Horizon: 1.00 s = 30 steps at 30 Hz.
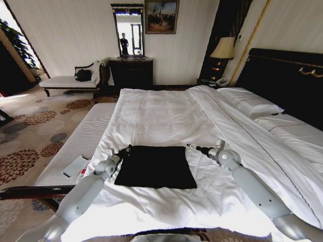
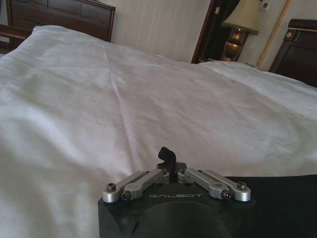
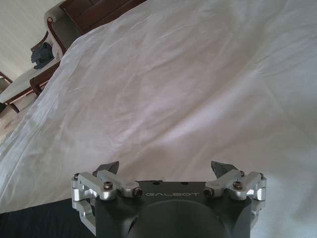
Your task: Fold the clothes on the bed.
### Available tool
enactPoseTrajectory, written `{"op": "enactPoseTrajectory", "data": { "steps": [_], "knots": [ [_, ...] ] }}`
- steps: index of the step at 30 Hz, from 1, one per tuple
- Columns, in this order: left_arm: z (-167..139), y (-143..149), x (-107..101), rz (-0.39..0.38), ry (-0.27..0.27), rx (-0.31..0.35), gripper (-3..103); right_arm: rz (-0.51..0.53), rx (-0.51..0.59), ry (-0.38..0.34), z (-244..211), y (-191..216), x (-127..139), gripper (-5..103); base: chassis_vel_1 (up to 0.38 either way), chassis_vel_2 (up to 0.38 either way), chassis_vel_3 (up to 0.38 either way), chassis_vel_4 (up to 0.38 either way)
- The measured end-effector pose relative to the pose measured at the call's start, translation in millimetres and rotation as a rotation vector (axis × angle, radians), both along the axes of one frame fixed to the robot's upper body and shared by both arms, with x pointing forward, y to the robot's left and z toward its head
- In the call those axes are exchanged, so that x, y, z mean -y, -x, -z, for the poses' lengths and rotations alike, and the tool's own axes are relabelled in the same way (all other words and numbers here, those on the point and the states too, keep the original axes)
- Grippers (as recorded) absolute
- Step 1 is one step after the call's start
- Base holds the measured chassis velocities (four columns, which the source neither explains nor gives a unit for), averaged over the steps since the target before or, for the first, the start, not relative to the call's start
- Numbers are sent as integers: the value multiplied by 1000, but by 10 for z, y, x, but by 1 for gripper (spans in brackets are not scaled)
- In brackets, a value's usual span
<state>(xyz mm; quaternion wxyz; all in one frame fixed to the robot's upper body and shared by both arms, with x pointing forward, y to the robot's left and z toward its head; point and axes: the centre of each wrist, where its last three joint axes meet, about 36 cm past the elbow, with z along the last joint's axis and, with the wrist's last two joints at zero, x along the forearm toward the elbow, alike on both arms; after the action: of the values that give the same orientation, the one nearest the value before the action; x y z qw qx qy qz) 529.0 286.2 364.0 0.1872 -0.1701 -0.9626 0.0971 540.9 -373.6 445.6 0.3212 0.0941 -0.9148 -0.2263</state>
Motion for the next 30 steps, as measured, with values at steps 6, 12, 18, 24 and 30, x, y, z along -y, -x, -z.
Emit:
{"op": "enactPoseTrajectory", "data": {
  "steps": [6,12,18,24,30],
  "knots": [
    [-19,-31,51,10,7,2,1,-21,-13,-9,70,-120,-141,100,0,0,0,0],
    [-4,-28,63,14,6,-3,1,-42,-23,-18,163,-192,-302,100,0,0,0,0],
    [-8,-22,49,11,7,-3,1,-63,-47,3,337,-171,-431,103,0,0,0,0],
    [-20,-19,39,11,7,-1,1,-73,-54,0,383,-159,-496,91,0,0,0,0],
    [-39,-19,33,12,7,3,1,-79,-61,7,432,-170,-550,64,0,0,0,0]
  ]
}}
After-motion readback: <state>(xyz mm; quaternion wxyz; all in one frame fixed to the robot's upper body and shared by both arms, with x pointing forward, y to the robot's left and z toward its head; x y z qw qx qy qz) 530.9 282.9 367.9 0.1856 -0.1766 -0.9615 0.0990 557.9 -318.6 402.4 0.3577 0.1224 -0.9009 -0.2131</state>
